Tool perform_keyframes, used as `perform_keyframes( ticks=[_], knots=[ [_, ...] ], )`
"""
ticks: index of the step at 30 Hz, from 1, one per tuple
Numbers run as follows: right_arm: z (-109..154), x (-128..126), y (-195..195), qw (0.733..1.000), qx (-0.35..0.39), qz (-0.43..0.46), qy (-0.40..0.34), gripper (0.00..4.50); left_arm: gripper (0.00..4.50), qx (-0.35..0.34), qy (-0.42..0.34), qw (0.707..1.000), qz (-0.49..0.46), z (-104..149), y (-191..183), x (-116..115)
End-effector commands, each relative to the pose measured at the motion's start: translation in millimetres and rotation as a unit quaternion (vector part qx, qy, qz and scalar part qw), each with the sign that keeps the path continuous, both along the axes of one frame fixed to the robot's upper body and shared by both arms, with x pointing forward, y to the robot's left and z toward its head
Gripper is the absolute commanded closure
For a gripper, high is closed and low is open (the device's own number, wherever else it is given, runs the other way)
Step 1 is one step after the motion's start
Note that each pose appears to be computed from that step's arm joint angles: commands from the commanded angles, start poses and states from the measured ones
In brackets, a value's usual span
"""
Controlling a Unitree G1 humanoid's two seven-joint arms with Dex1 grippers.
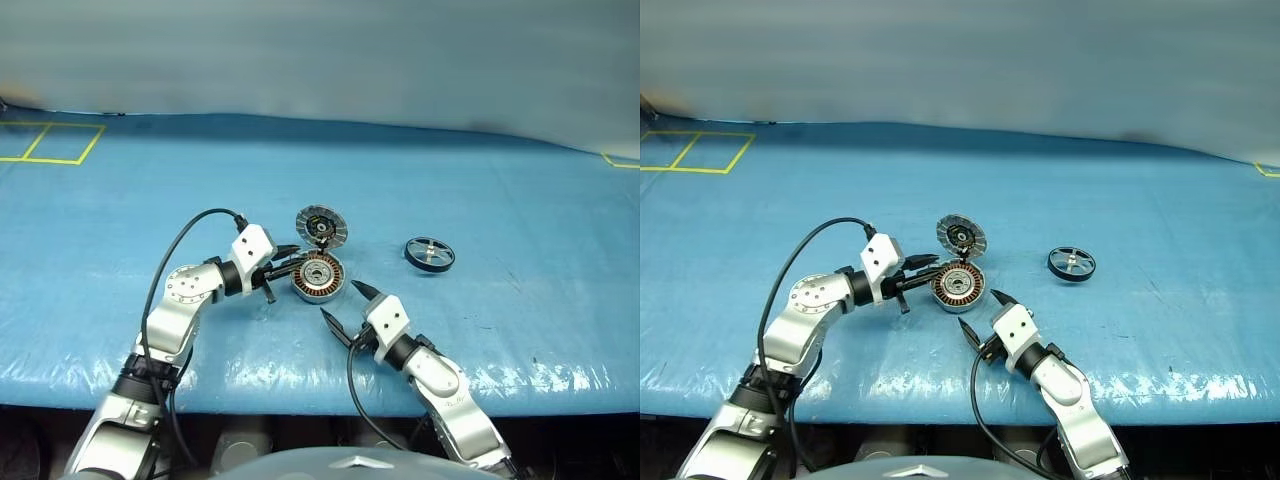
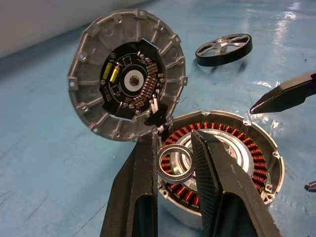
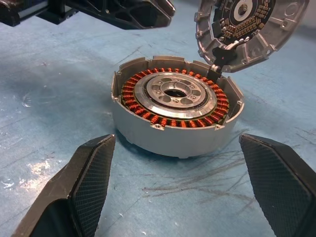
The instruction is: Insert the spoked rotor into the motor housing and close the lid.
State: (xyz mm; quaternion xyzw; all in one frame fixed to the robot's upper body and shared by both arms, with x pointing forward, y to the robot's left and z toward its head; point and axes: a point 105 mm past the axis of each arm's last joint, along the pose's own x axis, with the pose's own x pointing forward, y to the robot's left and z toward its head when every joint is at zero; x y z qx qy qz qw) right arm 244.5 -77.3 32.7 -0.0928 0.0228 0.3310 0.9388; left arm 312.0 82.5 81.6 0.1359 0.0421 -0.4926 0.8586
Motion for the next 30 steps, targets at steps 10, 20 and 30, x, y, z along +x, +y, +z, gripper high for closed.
perform_keyframes(
  ticks=[10,20,30],
  knots=[
    [8.5,3.0,1.2,1.0,0.011,-0.009,-0.02,0.25,3.85,0.012,0.009,0.999,-0.038,-16.2,-27.5,6.3],
    [9.2,4.3,3.0,1.0,0.012,-0.007,-0.019,0.25,3.85,0.031,0.003,0.998,-0.049,-20.8,-34.8,8.8],
    [7.4,3.7,3.4,1.0,0.009,-0.008,-0.015,0.25,3.5,0.036,0.015,0.997,-0.062,-25.5,-31.1,2.0]
  ],
)
